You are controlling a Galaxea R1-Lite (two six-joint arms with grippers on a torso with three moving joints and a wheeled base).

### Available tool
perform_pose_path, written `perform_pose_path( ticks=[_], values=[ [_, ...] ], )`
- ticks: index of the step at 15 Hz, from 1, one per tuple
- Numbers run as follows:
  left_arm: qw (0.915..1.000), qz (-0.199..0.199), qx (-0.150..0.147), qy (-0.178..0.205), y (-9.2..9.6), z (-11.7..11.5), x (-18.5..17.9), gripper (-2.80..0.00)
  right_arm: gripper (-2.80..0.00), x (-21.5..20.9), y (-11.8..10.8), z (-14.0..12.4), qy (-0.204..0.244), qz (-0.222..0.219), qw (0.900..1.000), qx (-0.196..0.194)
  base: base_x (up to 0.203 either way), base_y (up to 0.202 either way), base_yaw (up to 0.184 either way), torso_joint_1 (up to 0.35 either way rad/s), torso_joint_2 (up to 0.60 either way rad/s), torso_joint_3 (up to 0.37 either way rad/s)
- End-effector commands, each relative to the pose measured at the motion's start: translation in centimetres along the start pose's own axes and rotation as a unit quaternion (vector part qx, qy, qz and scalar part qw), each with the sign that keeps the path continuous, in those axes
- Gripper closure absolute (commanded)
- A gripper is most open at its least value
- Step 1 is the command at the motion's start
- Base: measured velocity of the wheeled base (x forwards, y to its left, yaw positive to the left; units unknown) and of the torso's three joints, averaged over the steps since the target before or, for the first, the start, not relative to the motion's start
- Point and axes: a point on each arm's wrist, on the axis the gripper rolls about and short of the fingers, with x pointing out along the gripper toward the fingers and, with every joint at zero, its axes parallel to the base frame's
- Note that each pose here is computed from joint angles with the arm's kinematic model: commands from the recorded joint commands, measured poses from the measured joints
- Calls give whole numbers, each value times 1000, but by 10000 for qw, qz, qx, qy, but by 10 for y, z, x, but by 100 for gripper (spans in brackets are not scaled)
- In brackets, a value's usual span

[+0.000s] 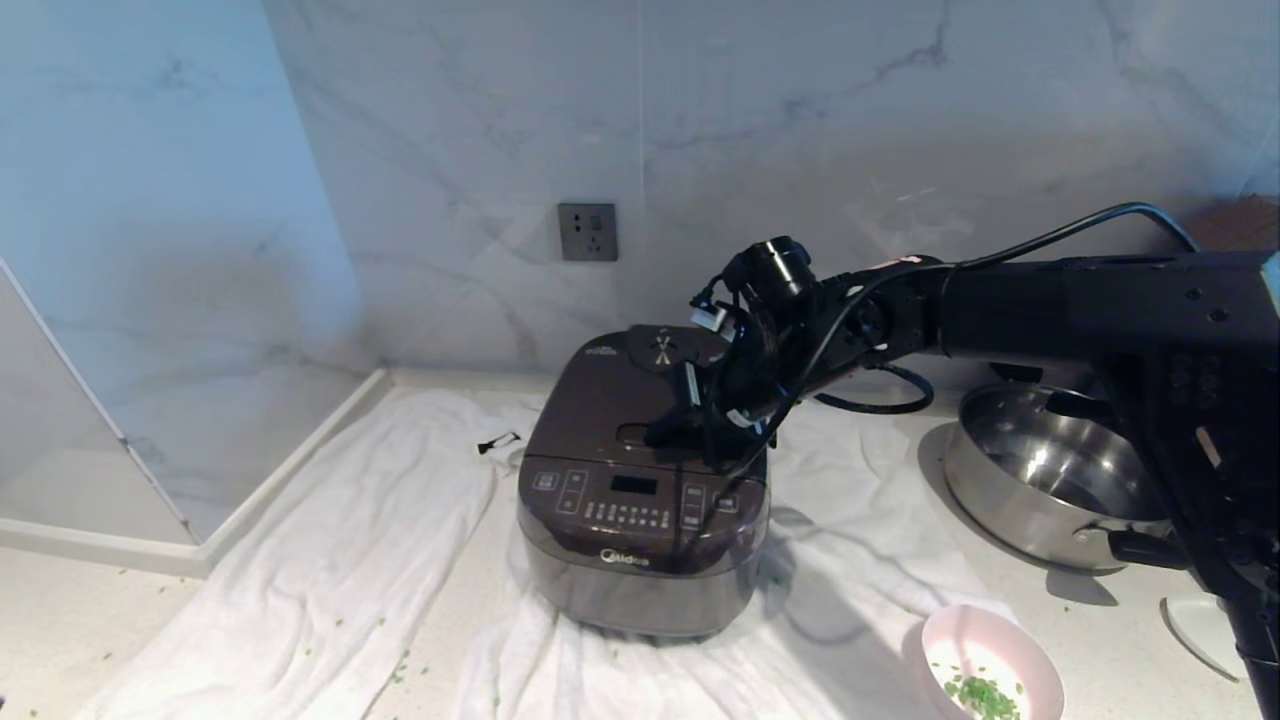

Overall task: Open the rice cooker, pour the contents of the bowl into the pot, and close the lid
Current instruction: Open the rice cooker

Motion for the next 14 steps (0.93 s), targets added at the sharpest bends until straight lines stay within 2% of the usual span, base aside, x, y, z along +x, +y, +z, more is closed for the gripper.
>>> perform_pose_path(
  ticks=[1, 6, 10, 12, 14],
  values=[
    [10000, -4, -4, 3, 0, 0, 0, 0, 0, -4, 2, 1, -43, 10, 10000, -8, 0, 0, 0, 0, 0, 0],
    [10000, 2, -3, 3, 0, 0, 0, 0, 0, -46, 34, 5, -458, 243, 9982, -288, 0, 0, 0, 0, 0, 0],
    [10000, 3, -4, 0, 0, 0, 0, 0, 0, -91, 64, 5, -966, 507, 9920, -636, 0, 0, 0, 0, 0, 0],
    [10000, 3, -4, 4, 0, 0, 0, 0, 0, -114, 80, 7, -1440, 729, 9822, -965, 0, 0, 0, 0, 0, 0],
    [10000, -4, -4, 7, 0, 0, 0, 0, 0, -141, 99, 10, -2083, 1008, 9631, -1378, 0, 0, 0, 0, 0, 0]
  ],
)
